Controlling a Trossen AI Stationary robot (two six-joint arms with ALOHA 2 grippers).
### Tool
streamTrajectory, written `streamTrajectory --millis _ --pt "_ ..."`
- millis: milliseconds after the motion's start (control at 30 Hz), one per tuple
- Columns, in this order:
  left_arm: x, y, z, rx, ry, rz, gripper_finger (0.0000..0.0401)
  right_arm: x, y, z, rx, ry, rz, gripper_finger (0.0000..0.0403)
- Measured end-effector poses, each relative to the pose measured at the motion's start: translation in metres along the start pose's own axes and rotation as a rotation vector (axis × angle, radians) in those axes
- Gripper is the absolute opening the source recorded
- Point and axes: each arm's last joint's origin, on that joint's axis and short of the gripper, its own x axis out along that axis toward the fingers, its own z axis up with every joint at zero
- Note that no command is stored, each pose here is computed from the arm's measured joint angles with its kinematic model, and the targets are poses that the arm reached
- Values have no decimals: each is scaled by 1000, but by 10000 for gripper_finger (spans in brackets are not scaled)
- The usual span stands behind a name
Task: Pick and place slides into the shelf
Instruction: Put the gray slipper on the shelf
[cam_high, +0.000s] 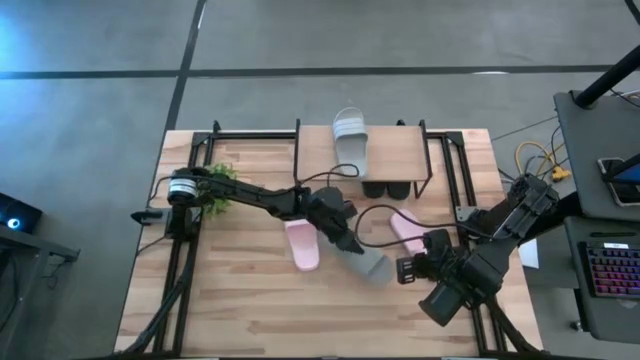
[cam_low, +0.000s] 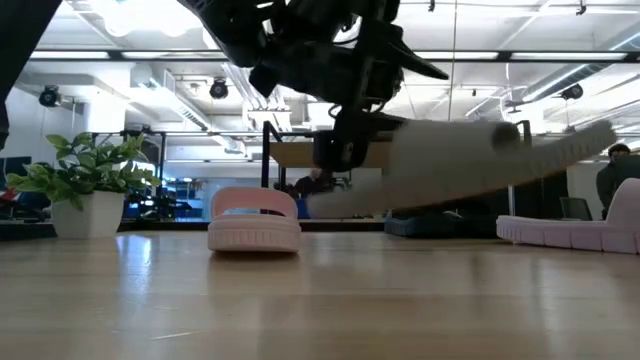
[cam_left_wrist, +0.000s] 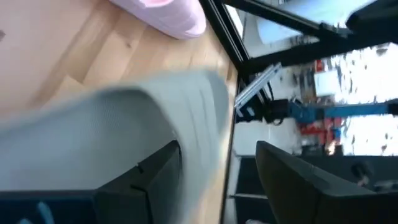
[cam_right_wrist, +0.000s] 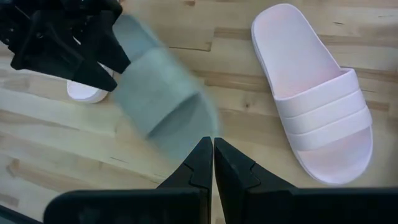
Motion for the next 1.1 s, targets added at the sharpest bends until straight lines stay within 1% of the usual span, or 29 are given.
streamTrajectory --millis 67,133,233,300,433,500,633,700,767,933,1033,1100 --pt "-2 2 -1 29 41 18 195 0 0 0 0 0 0 9" --pt "-7 3 -7 4 104 60 195 0 0 0 0 0 0 9" --pt "-11 0 -8 15 155 35 195 0 0 0 -1 0 0 9" --pt "-14 -2 -9 47 160 27 195 0 0 0 -3 0 0 9" --pt "-18 -6 -6 109 118 42 195 0 0 0 -3 0 -1 9" --pt "-18 -4 -7 107 123 53 195 0 0 0 -4 0 -1 9" --pt "-20 3 -12 68 173 106 195 0 0 0 -1 6 0 9" --pt "-21 4 -15 57 200 111 195 0 1 -1 3 14 5 9" --pt "-21 4 -20 78 250 105 195 0 1 -2 2 19 10 9" --pt "-25 12 -42 118 415 220 195 0 2 -3 -5 26 17 9" --pt "-31 10 -55 157 500 277 195 0 2 -3 -10 26 17 9" --pt "-35 7 -60 198 526 316 195 1 2 -3 -14 24 15 9"
